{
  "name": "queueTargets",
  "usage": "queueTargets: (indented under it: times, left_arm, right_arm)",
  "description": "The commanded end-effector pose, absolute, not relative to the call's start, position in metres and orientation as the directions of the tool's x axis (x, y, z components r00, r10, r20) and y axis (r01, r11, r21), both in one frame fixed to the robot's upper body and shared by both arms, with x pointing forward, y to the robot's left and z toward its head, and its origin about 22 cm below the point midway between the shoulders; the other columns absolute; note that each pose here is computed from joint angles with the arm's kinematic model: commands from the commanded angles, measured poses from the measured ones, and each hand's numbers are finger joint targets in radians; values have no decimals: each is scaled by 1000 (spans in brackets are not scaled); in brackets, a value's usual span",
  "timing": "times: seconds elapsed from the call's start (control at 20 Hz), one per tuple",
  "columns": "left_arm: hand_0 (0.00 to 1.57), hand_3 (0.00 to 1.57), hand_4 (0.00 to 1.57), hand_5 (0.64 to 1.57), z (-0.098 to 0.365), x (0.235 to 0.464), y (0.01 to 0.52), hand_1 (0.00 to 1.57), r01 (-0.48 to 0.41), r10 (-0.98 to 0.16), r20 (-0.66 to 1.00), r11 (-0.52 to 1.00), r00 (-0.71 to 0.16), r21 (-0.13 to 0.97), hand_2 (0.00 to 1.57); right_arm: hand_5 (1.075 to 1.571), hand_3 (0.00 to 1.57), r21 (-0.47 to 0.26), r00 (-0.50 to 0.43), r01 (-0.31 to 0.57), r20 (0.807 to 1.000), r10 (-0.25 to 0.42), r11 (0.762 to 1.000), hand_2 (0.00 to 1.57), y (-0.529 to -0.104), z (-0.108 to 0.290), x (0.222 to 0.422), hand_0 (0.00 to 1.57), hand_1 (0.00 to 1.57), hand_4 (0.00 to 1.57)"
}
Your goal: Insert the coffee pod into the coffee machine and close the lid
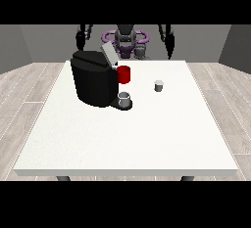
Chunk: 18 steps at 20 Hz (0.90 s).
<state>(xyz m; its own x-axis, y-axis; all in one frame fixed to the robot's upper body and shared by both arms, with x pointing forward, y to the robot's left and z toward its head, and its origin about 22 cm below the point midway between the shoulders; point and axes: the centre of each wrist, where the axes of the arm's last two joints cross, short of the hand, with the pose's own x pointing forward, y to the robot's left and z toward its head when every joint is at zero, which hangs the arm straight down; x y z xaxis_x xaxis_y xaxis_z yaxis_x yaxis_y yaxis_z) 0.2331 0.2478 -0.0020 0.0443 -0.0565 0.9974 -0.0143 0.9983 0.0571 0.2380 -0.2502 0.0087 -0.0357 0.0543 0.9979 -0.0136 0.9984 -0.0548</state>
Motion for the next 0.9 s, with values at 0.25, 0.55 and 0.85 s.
queueTargets:
  times: [0.25,0.55,0.85]
  left_arm:
    - [0,0,240,1571,8,244,245,0,78,5,986,997,-167,8,0]
    - [0,0,0,1571,20,259,274,0,42,-260,953,962,-156,270,0]
    - [0,0,0,1571,32,298,310,0,2,-296,954,955,-33,297,0]
  right_arm:
    - [1571,0,-71,70,-14,995,72,997,0,-262,-16,227,0,0,128]
    - [1571,0,-6,-97,149,995,20,989,0,-262,-13,229,0,0,145]
    - [1571,0,-16,-116,79,993,25,997,0,-230,-2,233,0,0,177]
